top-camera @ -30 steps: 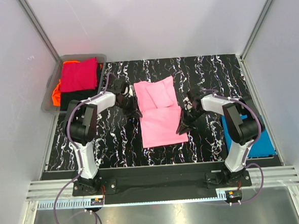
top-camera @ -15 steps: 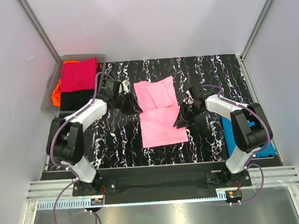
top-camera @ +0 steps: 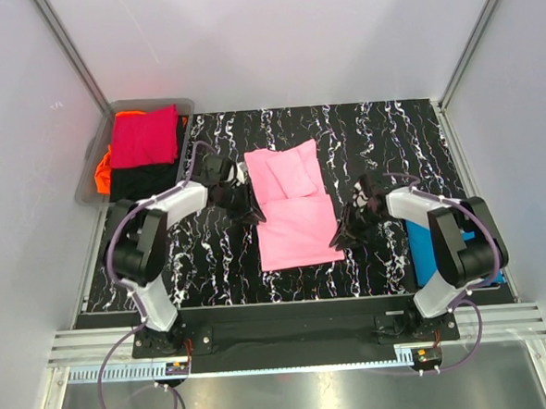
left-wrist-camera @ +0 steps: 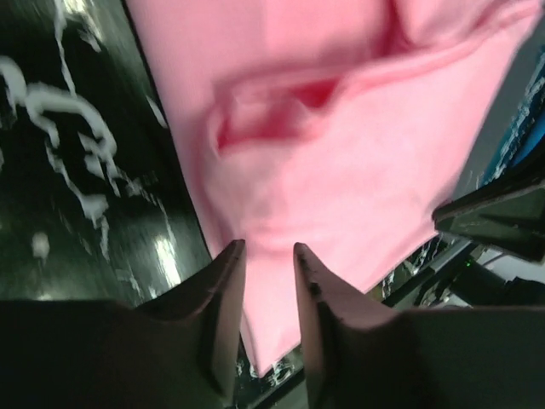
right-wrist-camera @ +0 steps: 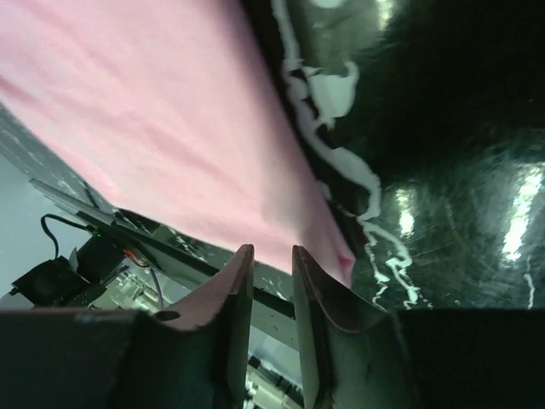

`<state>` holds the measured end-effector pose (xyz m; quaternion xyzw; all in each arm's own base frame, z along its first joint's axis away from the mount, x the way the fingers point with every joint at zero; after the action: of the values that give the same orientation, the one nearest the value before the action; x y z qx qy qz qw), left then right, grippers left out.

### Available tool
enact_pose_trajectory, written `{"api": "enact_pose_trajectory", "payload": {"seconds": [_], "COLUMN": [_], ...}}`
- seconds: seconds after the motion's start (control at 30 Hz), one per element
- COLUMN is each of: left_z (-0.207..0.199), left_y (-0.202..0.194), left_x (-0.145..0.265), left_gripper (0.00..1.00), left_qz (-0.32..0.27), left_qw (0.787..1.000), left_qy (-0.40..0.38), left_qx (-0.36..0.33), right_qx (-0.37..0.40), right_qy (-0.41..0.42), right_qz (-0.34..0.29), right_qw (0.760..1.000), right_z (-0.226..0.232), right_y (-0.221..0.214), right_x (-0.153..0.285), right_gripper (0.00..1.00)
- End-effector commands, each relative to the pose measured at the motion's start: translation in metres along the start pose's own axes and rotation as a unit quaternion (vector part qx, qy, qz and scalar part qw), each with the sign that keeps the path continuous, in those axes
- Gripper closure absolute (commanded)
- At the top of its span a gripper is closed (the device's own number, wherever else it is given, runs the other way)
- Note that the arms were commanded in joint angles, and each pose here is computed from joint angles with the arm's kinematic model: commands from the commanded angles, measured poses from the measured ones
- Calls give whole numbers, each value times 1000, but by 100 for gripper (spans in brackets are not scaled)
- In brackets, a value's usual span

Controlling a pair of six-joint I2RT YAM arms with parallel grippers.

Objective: Fold and stack the t-shirts
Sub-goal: Fold the tshirt

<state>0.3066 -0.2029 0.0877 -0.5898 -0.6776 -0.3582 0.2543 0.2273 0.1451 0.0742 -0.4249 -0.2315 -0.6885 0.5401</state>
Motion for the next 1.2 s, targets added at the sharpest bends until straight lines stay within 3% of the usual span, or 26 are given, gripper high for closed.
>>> {"api": "enact_pose_trajectory", "payload": {"seconds": [0.0, 0.07, 0.2, 0.43, 0.53, 0.6, 0.73, 0.87, 0.97, 1.07, 1.17], "left_z": [-29, -41, -52, -53, -31, -18, -18, -30, -32, -27, -14], "left_y": [-6, -13, -20, -36, -52, -66, -76, -86, -102, -116, -128], "left_x": [47, 65, 66, 27, 7, 2, 29, 63, 79, 81, 71], "left_gripper": [63, 58, 58, 64, 65, 71, 68, 54, 46, 41, 39], "left_qz": [-53, -77, -81, -56, -33, -18, -54, -101, -131, -164, -194], "left_qw": [997, 996, 995, 994, 997, 998, 998, 994, 989, 975, 946], "left_qy": [-1, -13, -50, -90, -70, -54, -32, -39, -56, -91, -129], "left_qx": [-57, -48, -30, -11, 8, 16, -3, 3, 49, 122, 226], "right_qx": [25, 36, 50, 46, 25, 19, 26, 5, -30, -75, -111], "right_qy": [35, 48, 73, 100, 99, 92, 52, 35, 37, 62, 78], "right_qz": [-46, -58, -65, -64, -49, -56, -96, -113, -122, -124, -148], "right_qw": [998, 996, 994, 992, 994, 994, 994, 993, 991, 988, 980], "right_z": [22, 37, 61, 86, 75, 67, 54, 42, 32, 21, 3], "right_y": [7, 18, 50, 114, 131, 137, 129, 101, 66, 31, 4], "right_x": [22, 28, 32, 20, 7, 10, 29, 52, 65, 67, 63], "right_gripper": [67, 65, 60, 58, 58, 56, 45, 34, 23, 22, 23]}}
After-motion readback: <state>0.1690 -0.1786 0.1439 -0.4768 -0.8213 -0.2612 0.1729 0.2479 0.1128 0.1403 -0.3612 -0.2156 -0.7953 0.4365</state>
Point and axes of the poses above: each gripper's point midway between its finger pads, its own x axis back along the fingers, its own z axis along the line the jaws close on, y = z × x, the point moved 6 cm from there along x, back along the fingers, and after that the axes turned 3 degrees about -x, right-handed, at the moved point
